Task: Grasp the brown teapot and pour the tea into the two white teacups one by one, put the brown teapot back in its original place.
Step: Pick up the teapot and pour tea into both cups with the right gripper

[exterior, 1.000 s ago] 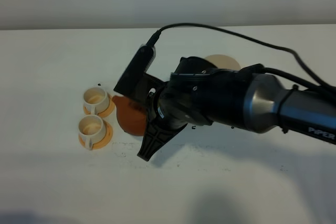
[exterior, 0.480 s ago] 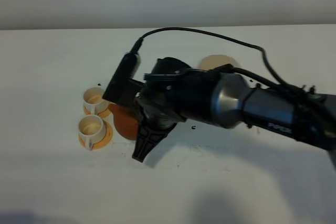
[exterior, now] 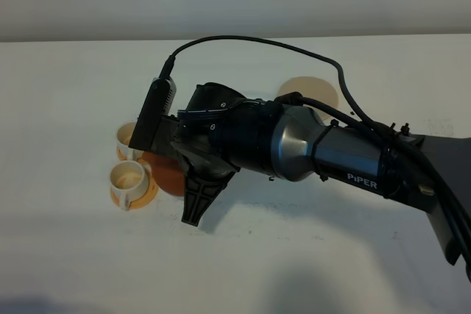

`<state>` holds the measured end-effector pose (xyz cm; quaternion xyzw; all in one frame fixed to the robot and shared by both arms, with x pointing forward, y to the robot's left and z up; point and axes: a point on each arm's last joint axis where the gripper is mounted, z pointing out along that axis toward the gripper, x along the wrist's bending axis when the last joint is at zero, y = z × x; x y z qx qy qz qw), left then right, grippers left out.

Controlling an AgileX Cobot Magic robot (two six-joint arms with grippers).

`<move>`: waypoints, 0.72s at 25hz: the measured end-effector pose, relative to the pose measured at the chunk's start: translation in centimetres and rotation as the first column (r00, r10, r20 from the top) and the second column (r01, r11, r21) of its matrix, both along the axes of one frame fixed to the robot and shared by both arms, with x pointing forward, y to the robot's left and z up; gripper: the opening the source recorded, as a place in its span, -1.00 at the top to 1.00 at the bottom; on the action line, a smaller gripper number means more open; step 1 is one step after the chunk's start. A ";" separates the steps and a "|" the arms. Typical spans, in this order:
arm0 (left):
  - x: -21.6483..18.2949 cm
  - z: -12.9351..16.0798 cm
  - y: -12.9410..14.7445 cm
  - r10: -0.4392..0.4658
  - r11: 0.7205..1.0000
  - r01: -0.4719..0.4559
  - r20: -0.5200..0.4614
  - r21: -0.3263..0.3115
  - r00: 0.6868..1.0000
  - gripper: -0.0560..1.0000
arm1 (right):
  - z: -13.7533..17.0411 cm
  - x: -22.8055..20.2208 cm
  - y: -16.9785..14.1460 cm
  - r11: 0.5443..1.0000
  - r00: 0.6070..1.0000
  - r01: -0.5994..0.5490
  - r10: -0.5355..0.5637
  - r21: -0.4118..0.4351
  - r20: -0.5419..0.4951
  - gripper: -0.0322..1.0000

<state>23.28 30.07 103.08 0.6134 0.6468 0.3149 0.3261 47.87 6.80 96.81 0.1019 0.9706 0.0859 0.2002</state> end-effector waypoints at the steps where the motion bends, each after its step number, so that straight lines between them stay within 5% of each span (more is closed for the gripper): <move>1: 0.0 0.0 0.0 0.000 1.000 0.000 0.000 0.000 1.000 -0.17 | 0.0 0.1 0.0 1.000 1.000 -0.004 0.004 -0.005 0.009 0.75; 18: 0.0 0.0 0.0 0.000 1.000 0.000 0.000 0.000 1.000 -0.17 | -0.6 0.6 1.0 0.997 0.997 -0.047 0.051 -0.063 0.053 0.75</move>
